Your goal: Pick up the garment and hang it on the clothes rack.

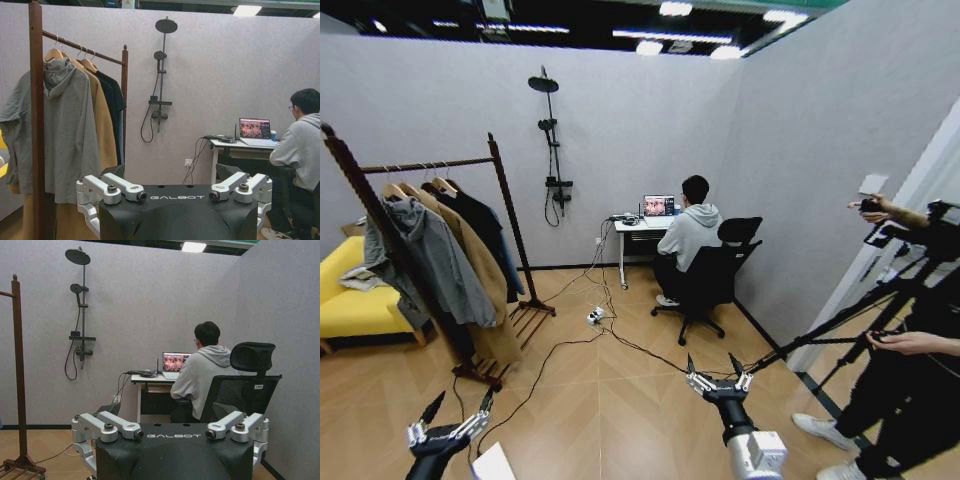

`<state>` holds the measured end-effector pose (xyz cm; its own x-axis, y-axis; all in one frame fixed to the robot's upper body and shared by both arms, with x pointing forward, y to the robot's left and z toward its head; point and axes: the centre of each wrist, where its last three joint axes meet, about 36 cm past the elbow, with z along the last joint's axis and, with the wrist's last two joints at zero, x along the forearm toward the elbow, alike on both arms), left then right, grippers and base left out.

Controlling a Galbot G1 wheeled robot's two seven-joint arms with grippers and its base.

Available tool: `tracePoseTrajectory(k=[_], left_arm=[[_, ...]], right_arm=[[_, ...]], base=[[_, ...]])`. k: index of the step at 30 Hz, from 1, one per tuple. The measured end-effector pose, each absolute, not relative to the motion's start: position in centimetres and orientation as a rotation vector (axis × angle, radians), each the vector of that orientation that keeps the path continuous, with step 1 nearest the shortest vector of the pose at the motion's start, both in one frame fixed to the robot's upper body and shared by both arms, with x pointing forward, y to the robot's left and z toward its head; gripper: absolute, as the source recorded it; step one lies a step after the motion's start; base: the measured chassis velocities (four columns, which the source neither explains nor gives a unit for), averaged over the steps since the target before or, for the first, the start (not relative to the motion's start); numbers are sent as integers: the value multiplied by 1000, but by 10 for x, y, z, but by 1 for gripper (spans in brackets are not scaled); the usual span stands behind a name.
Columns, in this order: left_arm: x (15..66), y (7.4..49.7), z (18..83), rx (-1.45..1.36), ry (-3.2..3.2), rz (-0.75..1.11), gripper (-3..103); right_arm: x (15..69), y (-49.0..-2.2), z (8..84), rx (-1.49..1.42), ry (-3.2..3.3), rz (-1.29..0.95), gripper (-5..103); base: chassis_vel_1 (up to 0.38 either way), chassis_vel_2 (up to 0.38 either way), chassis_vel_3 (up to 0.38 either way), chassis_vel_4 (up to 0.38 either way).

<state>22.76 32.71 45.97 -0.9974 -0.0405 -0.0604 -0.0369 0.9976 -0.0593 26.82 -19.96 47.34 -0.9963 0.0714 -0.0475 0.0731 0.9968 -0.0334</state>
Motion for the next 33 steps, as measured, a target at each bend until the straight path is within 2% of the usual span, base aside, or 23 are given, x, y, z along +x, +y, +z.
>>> tracePoseTrajectory(k=[29,33], left_arm=[[228,327,460,-60,3078,-90,100],[228,327,460,-60,3078,-90,100]], right_arm=[[260,-203,505,57,3065,54,100],[250,-213,523,-47,3089,92,100]], base=[[0,0,0,0],[0,0,0,0]])
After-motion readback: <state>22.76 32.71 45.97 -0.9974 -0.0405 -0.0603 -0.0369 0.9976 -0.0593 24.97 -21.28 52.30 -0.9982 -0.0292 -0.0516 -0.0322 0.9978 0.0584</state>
